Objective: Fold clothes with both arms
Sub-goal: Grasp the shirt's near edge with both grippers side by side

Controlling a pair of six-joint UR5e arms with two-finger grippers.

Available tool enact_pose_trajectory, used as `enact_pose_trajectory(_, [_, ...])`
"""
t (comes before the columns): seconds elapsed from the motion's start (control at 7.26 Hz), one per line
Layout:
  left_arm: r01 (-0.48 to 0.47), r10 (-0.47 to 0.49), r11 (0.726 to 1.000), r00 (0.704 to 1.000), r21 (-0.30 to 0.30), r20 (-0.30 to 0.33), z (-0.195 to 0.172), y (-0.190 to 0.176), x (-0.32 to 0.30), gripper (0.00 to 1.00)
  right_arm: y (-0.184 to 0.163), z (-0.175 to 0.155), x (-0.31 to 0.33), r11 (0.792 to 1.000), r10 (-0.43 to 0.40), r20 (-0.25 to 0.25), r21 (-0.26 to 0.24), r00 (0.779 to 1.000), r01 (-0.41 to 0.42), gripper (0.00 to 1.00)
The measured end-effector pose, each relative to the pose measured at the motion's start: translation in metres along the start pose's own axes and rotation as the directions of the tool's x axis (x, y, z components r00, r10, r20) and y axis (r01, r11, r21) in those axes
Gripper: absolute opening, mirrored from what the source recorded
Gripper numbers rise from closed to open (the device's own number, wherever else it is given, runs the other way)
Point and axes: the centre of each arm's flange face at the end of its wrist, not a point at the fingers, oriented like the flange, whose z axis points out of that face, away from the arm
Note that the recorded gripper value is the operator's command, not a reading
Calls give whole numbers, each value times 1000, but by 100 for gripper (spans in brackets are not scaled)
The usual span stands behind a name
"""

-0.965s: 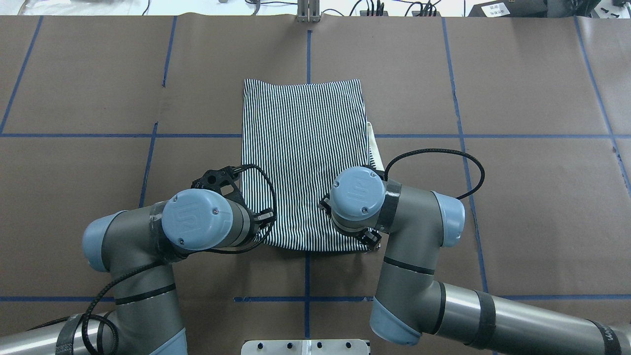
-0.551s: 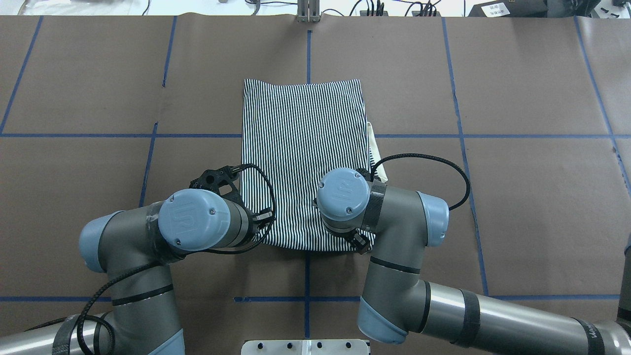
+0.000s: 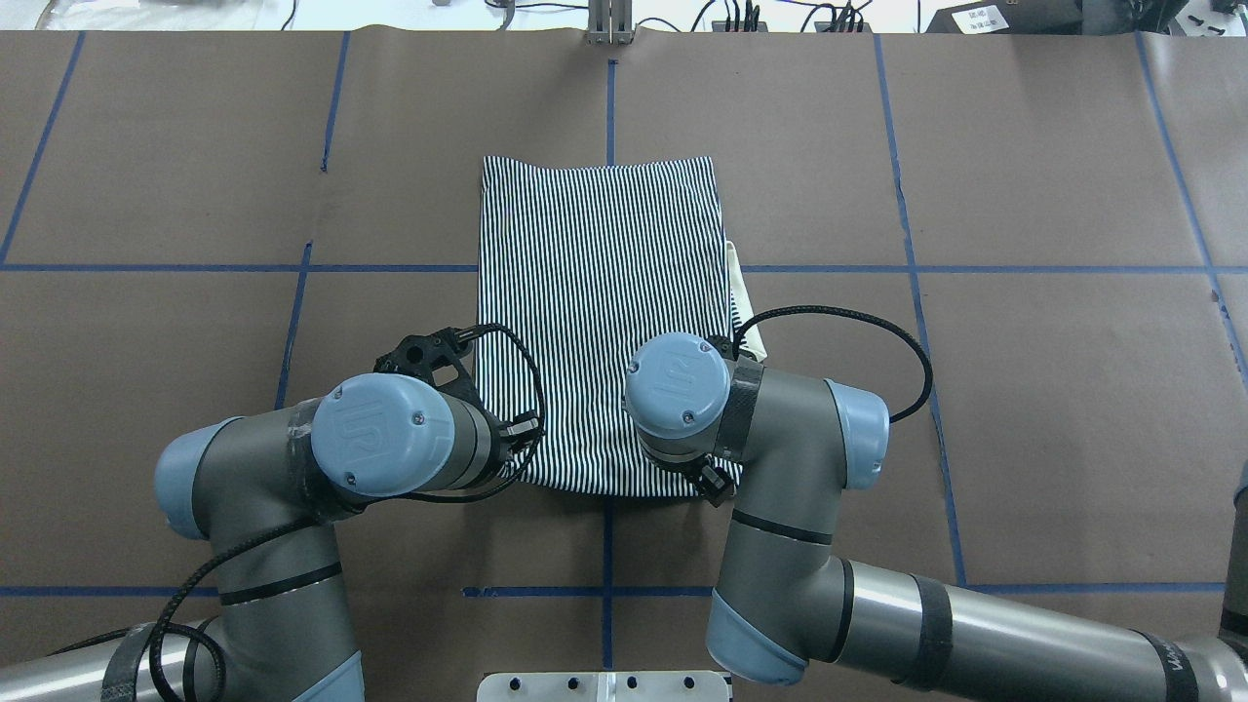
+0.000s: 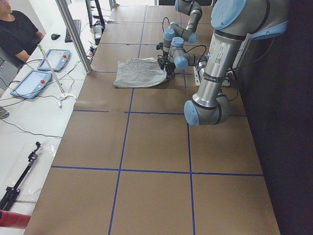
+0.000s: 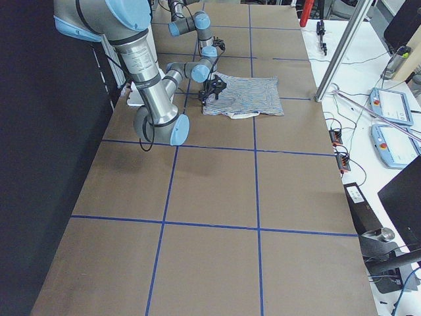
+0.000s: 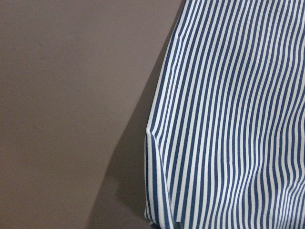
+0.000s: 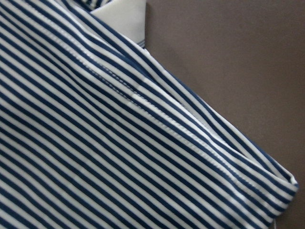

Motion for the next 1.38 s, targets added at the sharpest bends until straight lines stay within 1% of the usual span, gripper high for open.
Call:
enact_pose_trajectory(0.28, [1, -1, 1000, 1000, -1, 0, 0, 1, 0, 0, 8, 2, 9, 1000, -11, -22, 5, 1000, 11, 100])
enact_pose_trajectory(0.55, [1, -1, 1000, 1000, -2, 0, 0, 1, 0, 0, 13, 7, 12, 1000, -20, -31, 8, 999, 21, 100])
enact_pose_trajectory(1.38, [2, -2, 1000, 1000, -3, 0, 0, 2, 0, 0, 15, 4, 8, 999, -34, -16, 4, 999, 34, 100])
